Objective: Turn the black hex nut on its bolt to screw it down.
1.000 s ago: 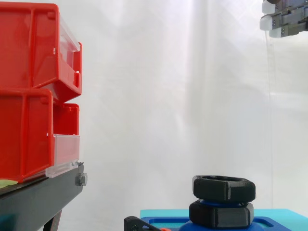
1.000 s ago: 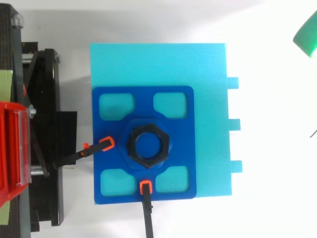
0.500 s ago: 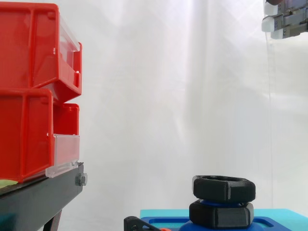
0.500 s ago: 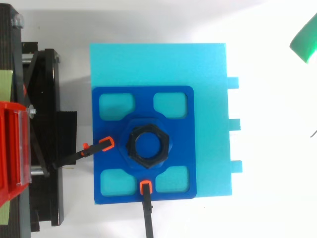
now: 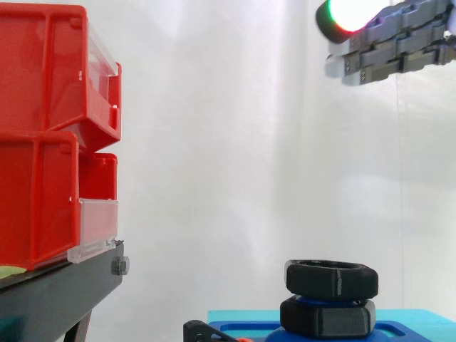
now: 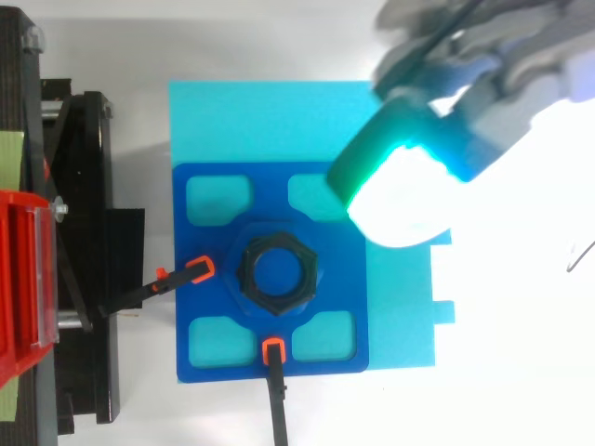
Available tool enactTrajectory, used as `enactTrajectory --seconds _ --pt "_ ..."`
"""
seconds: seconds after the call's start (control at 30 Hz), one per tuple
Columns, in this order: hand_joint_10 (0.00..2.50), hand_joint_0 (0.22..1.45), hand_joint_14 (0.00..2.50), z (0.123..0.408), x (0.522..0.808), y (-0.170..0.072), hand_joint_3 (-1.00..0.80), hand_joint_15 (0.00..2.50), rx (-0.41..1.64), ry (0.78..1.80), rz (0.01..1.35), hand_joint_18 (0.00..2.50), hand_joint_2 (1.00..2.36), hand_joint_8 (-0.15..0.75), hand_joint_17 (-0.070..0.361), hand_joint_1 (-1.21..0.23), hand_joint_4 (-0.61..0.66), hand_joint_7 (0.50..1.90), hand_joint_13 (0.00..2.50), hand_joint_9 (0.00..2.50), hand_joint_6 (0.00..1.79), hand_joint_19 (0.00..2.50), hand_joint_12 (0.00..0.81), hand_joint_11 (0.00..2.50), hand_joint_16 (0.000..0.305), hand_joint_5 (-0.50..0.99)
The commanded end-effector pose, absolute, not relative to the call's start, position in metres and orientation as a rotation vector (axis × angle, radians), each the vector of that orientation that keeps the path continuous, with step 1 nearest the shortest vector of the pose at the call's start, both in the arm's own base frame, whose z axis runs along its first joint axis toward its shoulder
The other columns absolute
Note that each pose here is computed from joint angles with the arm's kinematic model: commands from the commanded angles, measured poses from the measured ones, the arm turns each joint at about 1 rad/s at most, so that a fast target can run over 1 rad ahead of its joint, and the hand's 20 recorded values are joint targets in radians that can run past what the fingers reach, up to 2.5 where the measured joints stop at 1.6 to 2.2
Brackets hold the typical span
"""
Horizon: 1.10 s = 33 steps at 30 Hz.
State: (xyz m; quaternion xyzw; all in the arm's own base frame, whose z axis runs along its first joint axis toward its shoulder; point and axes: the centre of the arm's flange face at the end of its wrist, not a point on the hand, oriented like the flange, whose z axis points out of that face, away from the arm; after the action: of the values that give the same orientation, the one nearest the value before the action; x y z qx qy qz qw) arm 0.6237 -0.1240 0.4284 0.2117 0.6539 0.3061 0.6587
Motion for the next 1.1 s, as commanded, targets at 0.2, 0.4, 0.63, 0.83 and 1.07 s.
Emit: enactTrajectory --seconds 0.2,0.4,0.63,0.83,1.07 --pt "0.0 0.44 0.0 0.406 0.653 -0.1 -0.5 0.0 0.344 1.504 0.565 0.21 1.0 0.234 0.136 -0.49 0.17 0.6 0.32 0.42 0.5 0.16 0.344 0.0 0.06 -0.2" --pt "0.0 0.44 0.0 0.39 0.667 -0.086 -0.5 0.0 0.235 1.495 0.464 0.21 1.0 0.235 0.135 -0.49 0.17 0.62 0.32 0.43 0.5 0.17 0.344 0.0 0.06 -0.2" --pt "0.0 0.44 0.0 0.375 0.677 -0.074 -0.5 0.0 0.167 1.502 0.388 0.22 1.0 0.237 0.134 -0.48 0.18 0.64 0.32 0.43 0.5 0.18 0.343 0.0 0.06 -0.19" --pt "0.0 0.44 0.0 0.358 0.693 -0.056 -0.5 0.0 0.116 1.52 0.355 0.22 1.0 0.239 0.134 -0.48 0.19 0.67 0.32 0.44 0.5 0.17 0.342 0.0 0.059 -0.18" --pt "0.0 0.45 0.0 0.334 0.708 -0.045 -0.5 0.0 0.056 1.541 0.304 0.22 1.0 0.238 0.133 -0.48 0.2 0.71 0.33 0.45 0.5 0.18 0.342 0.0 0.059 -0.17"
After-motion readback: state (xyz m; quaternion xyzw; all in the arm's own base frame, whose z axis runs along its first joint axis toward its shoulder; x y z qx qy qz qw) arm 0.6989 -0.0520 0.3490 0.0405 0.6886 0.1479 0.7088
